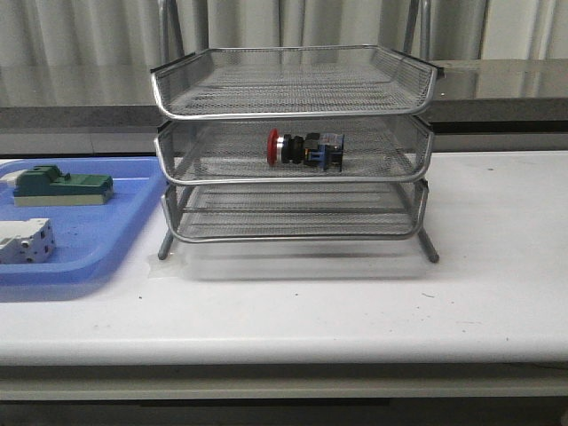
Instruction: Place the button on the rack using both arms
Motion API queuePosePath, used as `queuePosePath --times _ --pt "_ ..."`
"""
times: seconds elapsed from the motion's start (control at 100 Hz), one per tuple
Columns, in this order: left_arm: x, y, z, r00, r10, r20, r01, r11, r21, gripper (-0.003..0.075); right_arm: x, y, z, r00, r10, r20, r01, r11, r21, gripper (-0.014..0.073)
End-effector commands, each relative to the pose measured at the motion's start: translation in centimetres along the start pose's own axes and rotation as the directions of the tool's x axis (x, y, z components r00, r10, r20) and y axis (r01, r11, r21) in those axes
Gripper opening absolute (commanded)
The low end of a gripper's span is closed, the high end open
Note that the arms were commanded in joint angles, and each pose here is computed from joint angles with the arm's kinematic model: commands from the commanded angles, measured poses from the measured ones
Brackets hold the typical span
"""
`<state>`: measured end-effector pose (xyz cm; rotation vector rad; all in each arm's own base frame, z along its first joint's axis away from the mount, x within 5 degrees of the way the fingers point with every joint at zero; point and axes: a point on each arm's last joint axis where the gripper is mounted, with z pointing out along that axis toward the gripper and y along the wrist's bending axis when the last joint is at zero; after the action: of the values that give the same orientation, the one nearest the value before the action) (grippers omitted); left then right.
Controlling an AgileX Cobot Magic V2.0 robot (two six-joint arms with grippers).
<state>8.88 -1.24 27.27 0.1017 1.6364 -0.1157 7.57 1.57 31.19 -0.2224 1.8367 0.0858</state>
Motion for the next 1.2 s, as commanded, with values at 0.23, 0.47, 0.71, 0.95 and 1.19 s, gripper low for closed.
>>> queuePosePath --times 0.23,0.47,0.71,0.95,1.19 --pt "-1.5 0.3 -0.1 0.996 -0.016 0.084 0.019 0.999 -0.037 -0.002 4.8 -0.8 -0.6 0.946 0.13 0.296 -0.173 0.977 0.125 -0.006" --pt "-1.5 0.3 -0.1 0.996 -0.016 0.084 0.019 0.999 -0.037 -0.002 8.7 -0.5 -0.3 0.926 0.119 0.358 -0.176 0.976 0.129 -0.006" --pt "-1.5 0.3 -0.1 0.996 -0.016 0.084 0.019 0.999 -0.037 -0.002 10.9 -0.4 0.6 0.935 0.121 0.332 -0.174 0.976 0.134 -0.006" --pt "-1.4 0.3 0.0 0.997 -0.016 0.081 0.019 0.999 -0.037 -0.002 10.8 -0.4 0.6 0.933 0.12 0.338 -0.173 0.976 0.134 -0.006" --pt "-1.4 0.3 0.0 0.997 -0.016 0.081 0.019 0.999 -0.037 -0.002 10.8 -0.4 0.6 0.933 0.12 0.338 -0.173 0.976 0.134 -0.006"
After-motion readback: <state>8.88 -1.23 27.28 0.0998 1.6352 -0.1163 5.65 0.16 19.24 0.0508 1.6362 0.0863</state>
